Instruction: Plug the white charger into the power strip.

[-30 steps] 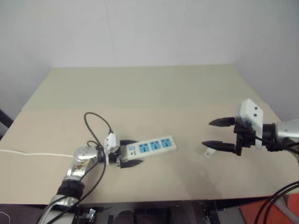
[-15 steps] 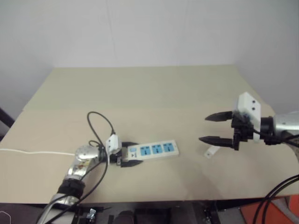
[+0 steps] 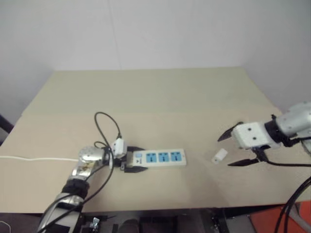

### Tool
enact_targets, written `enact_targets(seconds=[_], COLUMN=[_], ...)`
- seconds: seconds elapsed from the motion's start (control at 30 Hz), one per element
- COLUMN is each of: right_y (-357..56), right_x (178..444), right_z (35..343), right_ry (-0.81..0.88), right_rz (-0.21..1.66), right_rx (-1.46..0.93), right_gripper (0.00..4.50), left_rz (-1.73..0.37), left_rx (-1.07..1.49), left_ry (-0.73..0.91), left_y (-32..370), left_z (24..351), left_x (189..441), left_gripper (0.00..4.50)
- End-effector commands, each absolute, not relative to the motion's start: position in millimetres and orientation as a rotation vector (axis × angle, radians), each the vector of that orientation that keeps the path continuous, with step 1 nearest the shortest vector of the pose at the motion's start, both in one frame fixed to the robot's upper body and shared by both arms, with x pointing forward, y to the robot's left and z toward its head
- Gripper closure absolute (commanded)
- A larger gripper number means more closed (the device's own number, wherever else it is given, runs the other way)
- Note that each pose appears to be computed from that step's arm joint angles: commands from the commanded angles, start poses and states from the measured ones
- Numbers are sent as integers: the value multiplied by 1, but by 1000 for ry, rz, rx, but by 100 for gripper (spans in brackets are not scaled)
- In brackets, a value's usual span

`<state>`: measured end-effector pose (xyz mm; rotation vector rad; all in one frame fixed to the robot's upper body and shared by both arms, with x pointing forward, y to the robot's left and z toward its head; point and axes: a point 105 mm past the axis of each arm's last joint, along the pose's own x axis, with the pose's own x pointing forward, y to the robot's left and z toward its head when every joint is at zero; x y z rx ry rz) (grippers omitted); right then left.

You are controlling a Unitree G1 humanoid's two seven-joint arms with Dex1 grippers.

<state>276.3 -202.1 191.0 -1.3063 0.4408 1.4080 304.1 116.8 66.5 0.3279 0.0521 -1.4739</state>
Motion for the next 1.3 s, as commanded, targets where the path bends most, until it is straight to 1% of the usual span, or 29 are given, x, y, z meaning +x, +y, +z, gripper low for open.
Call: enact_targets(seconds=[0.03, 0.2, 0.4, 0.57, 0.67, 0.9, 0.93, 1.1, 1.17, 1.23, 1.3], right_y=[-201, -203, -203, -195, -195, -203, -203, -204, -197, -183, -162], right_x=[279, 287, 298, 300, 302, 312, 312, 314, 317, 318, 318], right_z=[179, 157, 140, 128, 122, 112, 112, 110, 116, 130, 155], right_ry=[470, 533, 573, 587, 616, 656, 658, 645, 579, 504, 397], right_rz=[1488, 1541, 1558, 1601, 1625, 1612, 1612, 1609, 1589, 1566, 1544], right_rx=[-1459, -1534, -1574, -1585, -1596, -1643, -1643, -1641, -1615, -1510, -1313], right_gripper=[0, 0, 0, 0, 60, 308, 331, 333, 333, 333, 333], left_rz=[-1536, -1557, -1573, -1583, -1586, -1583, -1582, -1577, -1575, -1574, -1575], left_rx=[344, 350, 353, 358, 360, 361, 361, 362, 362, 362, 361], left_ry=[89, 96, 103, 112, 118, 120, 120, 122, 120, 119, 118], left_y=[109, 107, 105, 104, 103, 104, 104, 105, 105, 104, 104], left_z=[59, 59, 59, 58, 58, 58, 58, 58, 58, 59, 58], left_x=[297, 296, 294, 293, 292, 291, 291, 289, 289, 289, 288], left_gripper=[120, 120, 120, 120, 120, 120, 120, 120, 120, 120, 120])
